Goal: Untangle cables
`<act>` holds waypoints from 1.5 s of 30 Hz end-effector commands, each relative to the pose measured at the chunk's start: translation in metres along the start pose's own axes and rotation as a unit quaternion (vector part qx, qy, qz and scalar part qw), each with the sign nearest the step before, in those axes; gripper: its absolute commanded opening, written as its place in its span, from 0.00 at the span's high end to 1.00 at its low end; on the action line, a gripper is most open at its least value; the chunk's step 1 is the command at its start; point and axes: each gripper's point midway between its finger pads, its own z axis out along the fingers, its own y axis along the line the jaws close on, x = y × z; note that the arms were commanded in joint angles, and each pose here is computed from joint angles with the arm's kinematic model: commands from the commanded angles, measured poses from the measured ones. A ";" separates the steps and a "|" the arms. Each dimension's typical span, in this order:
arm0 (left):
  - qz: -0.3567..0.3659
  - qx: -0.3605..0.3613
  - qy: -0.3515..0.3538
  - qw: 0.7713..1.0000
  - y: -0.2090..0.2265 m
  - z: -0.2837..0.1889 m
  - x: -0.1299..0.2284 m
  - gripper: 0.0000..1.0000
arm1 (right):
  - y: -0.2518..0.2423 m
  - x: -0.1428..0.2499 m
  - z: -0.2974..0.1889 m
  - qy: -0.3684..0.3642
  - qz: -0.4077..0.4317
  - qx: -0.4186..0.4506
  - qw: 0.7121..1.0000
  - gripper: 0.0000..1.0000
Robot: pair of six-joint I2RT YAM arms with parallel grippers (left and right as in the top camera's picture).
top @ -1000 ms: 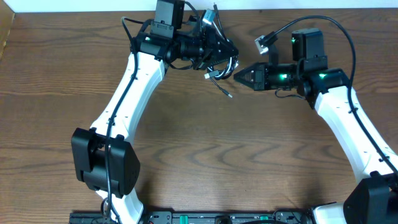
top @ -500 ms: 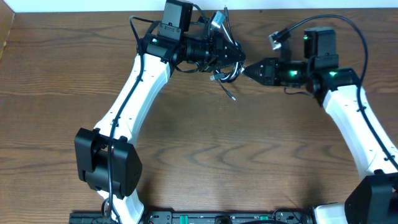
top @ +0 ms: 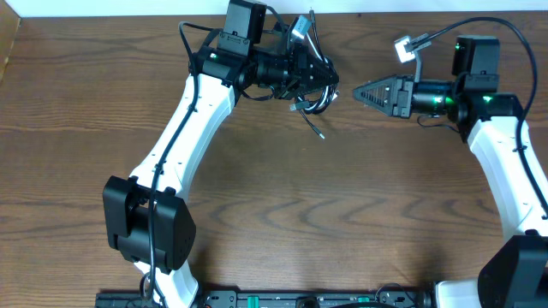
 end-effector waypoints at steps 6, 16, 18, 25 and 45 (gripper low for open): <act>0.001 0.022 0.017 1.000 -0.008 -0.001 0.006 0.93 | 0.011 0.011 0.015 0.020 -0.024 -0.039 0.999 0.85; 0.005 0.012 0.018 1.000 -0.008 0.007 0.010 0.93 | 0.003 0.008 0.027 0.018 0.007 -0.002 1.000 0.94; 0.005 0.012 0.018 1.000 -0.008 0.007 0.010 0.93 | 0.003 0.008 0.028 0.018 0.006 -0.001 1.000 0.95; 0.006 0.012 0.018 1.000 -0.008 0.007 0.010 0.93 | -0.002 0.008 0.031 0.016 0.027 0.018 0.999 0.96; 0.014 -0.076 -0.018 0.997 0.028 0.004 0.002 0.92 | -0.009 0.007 0.015 0.009 0.069 0.019 0.997 0.91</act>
